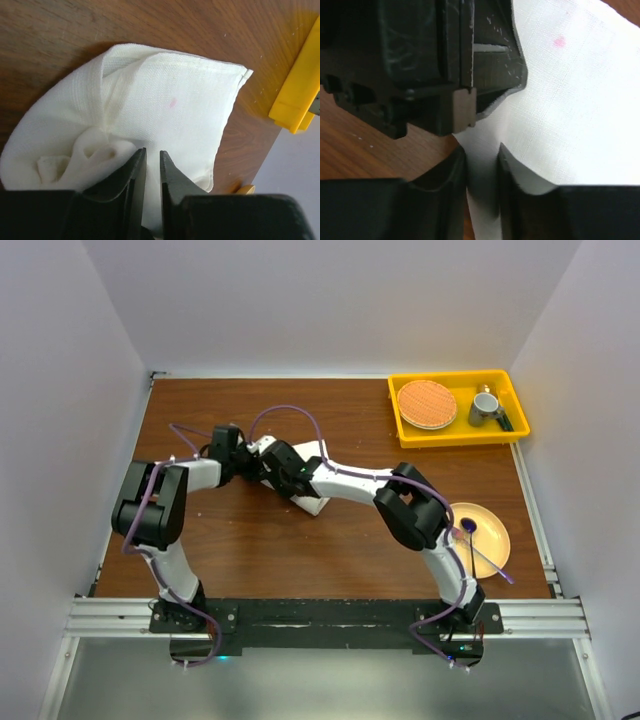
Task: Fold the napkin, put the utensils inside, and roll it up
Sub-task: Roll the napkin with the utensil
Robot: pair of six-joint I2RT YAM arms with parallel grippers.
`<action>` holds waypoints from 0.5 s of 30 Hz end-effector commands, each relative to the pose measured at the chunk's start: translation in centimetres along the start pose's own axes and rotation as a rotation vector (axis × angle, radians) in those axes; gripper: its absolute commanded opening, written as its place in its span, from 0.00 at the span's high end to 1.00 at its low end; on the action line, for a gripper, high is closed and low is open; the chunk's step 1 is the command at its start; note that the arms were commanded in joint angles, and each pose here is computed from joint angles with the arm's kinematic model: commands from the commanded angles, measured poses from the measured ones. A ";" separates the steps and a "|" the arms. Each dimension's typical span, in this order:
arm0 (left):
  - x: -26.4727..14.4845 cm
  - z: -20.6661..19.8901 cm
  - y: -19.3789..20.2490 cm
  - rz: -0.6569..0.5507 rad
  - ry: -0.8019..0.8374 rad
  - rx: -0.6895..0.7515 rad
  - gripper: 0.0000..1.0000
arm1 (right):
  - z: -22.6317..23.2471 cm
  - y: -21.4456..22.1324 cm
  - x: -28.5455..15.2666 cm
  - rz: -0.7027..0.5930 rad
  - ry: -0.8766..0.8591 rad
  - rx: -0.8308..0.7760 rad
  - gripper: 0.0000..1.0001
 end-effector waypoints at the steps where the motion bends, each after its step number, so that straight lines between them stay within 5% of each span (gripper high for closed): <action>1: -2.4 -0.9 -0.2 -0.090 0.016 0.033 0.74 | -0.3 0.2 -0.6 -0.028 -0.054 0.127 0.81; 8: -7.3 -4.9 -2.0 -0.289 0.088 0.190 0.61 | -3.6 1.7 -0.6 -0.001 -0.365 0.385 1.00; 15: -6.3 -5.4 -1.7 -0.198 0.177 0.215 0.60 | -7.1 3.8 1.1 0.028 -0.745 0.602 1.00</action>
Point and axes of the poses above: each gripper's point midway between its finger pads, its own x axis out along the fingers, its own z axis along the line the jaws close on, y = z × x, the point moved 10 cm from there along -x, back along the fingers
